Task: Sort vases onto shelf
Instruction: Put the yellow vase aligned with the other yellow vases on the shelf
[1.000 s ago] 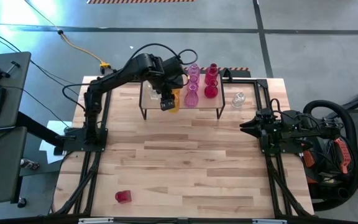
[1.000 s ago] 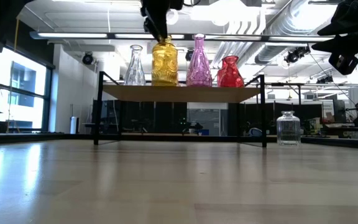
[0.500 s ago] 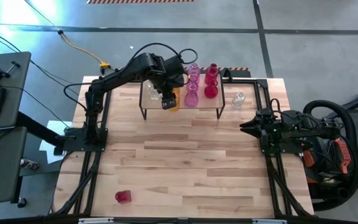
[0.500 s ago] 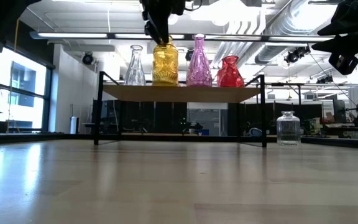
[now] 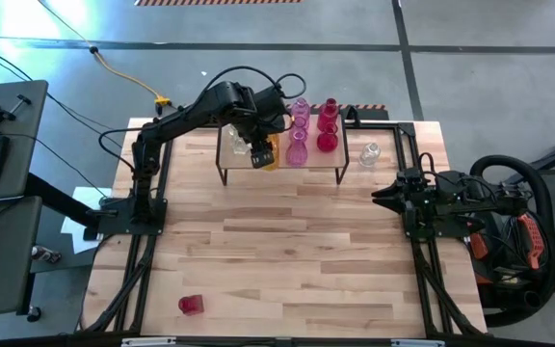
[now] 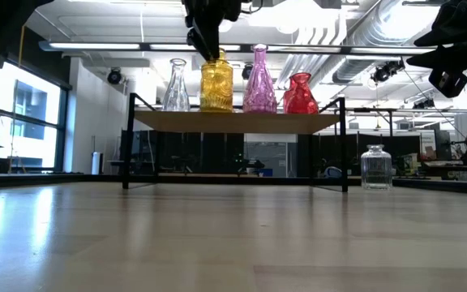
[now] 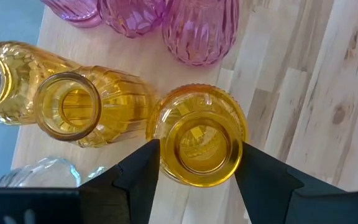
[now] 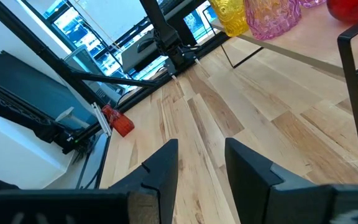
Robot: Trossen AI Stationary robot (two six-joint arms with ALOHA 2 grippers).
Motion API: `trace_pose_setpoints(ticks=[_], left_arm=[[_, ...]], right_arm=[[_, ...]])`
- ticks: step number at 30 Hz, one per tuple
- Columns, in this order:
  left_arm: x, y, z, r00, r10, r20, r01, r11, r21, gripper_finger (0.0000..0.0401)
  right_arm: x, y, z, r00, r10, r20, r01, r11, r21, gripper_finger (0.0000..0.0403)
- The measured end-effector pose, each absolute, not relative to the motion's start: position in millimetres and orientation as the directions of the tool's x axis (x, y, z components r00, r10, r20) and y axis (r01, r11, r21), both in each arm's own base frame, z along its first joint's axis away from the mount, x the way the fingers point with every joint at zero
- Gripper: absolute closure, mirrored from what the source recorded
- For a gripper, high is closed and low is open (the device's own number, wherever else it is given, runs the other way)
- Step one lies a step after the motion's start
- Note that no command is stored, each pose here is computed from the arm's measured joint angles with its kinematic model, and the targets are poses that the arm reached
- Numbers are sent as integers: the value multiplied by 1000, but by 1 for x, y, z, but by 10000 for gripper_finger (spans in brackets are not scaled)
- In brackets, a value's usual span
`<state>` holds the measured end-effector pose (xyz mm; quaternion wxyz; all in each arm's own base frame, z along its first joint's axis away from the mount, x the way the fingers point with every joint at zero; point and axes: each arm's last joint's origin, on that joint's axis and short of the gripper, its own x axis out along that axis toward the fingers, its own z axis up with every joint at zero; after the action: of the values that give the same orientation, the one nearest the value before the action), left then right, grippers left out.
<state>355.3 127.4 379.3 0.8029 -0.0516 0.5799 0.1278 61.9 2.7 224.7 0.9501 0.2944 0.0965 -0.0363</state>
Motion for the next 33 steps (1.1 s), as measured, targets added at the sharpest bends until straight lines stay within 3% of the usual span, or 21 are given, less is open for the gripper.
trace_pose_setpoints(ticks=[25,33], left_arm=[[353,126,388,287,193,-938,-310,945,100,215],[353,125,388,289,192,-938,-316,944,96,194]], right_arm=[[62,3,225,979,-12,-205,126,824,552,289],[62,3,225,979,-12,-205,125,824,552,289]])
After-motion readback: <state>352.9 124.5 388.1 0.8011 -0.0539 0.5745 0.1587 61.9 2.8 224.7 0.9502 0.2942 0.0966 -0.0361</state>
